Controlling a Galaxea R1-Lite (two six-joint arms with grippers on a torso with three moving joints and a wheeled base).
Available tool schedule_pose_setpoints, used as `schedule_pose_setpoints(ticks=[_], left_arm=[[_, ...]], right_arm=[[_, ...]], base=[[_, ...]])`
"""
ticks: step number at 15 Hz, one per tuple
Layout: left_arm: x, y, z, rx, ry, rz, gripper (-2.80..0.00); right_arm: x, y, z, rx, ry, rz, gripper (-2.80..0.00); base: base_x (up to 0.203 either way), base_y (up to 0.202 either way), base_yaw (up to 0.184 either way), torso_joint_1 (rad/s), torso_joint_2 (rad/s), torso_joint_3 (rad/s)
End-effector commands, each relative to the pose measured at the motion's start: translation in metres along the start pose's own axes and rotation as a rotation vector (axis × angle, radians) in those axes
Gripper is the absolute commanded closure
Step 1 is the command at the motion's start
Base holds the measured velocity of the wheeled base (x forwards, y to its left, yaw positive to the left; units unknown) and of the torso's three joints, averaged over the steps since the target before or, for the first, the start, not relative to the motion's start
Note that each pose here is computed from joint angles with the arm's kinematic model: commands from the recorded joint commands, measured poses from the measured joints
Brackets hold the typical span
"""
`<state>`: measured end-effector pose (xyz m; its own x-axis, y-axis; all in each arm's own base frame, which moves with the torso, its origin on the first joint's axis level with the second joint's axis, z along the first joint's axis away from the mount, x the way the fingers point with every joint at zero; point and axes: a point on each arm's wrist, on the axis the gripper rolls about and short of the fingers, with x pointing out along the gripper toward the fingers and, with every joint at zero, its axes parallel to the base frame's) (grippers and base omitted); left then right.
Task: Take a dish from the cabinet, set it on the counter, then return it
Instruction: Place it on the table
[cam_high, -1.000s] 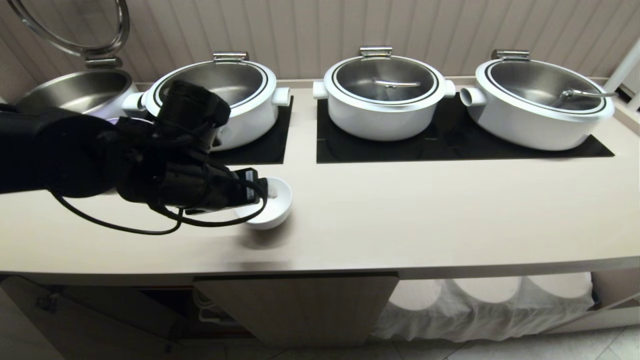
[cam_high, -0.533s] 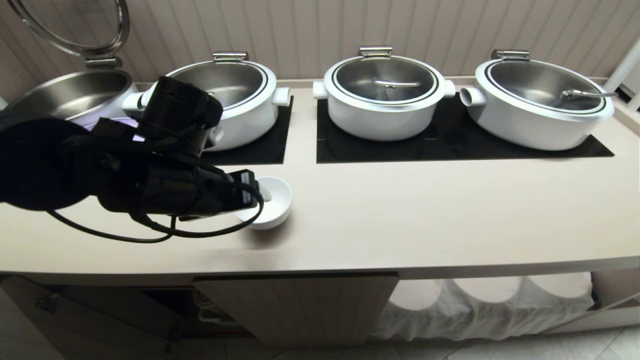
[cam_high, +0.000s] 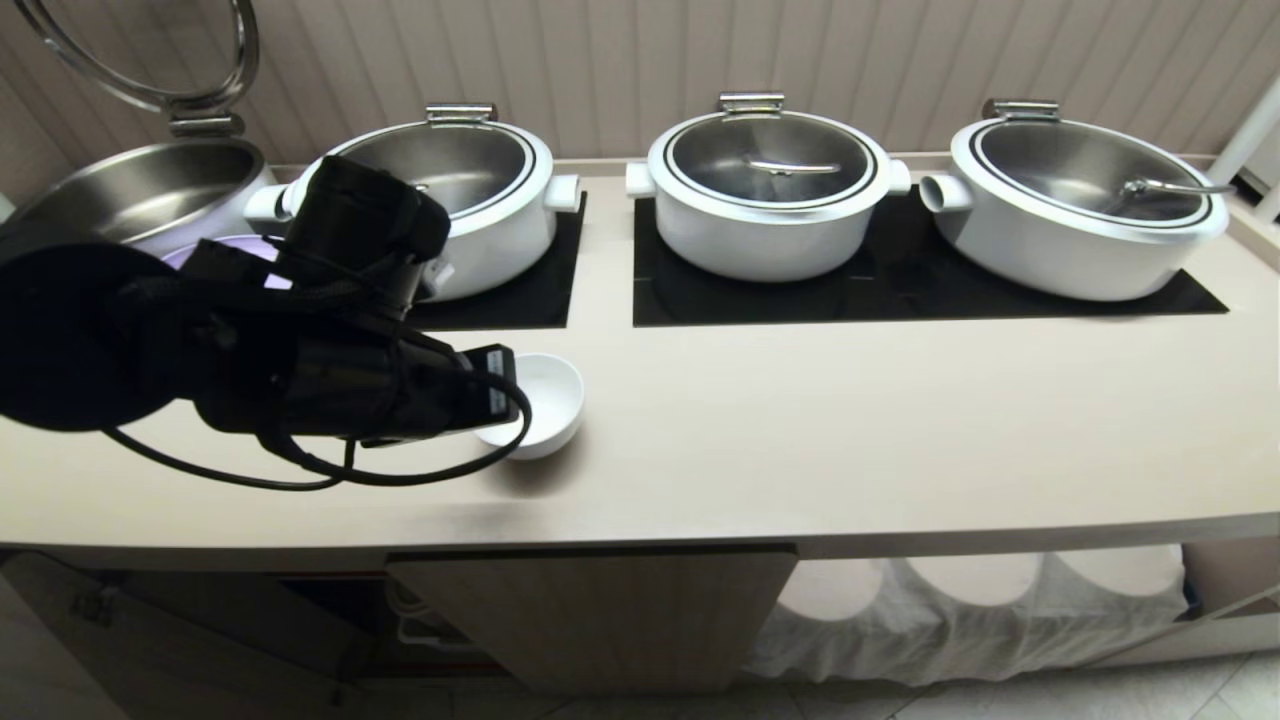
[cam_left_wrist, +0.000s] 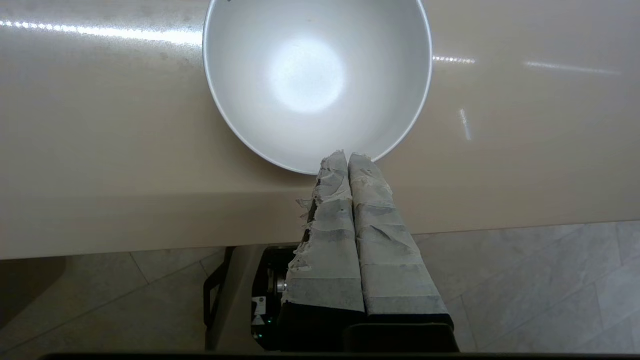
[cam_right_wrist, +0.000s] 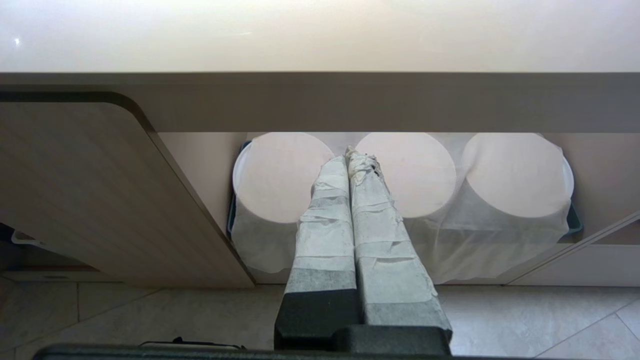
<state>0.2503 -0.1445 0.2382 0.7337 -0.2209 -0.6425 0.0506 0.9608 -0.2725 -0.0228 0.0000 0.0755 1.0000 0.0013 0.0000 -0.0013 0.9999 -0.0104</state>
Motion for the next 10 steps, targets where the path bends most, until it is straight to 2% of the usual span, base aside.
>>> schedule_pose_setpoints(ticks=[1, 5, 10], left_arm=[[-0.002, 0.001, -0.001, -0.003, -0.001, 0.001, 0.00], [0.000, 0.010, -0.003, -0.011, -0.019, 0.078, 0.00], [-0.004, 0.022, -0.001, -0.035, -0.035, 0.112, 0.00]], right_arm=[[0.000, 0.000, 0.000, -0.002, 0.000, 0.000, 0.00], [0.000, 0.000, 0.000, 0.000, 0.000, 0.000, 0.00], [0.000, 0.000, 0.000, 0.000, 0.000, 0.000, 0.00]], base=[[0.000, 0.000, 0.000, 0.000, 0.00, 0.000], [0.000, 0.000, 0.000, 0.000, 0.00, 0.000], [0.000, 0.000, 0.000, 0.000, 0.00, 0.000]])
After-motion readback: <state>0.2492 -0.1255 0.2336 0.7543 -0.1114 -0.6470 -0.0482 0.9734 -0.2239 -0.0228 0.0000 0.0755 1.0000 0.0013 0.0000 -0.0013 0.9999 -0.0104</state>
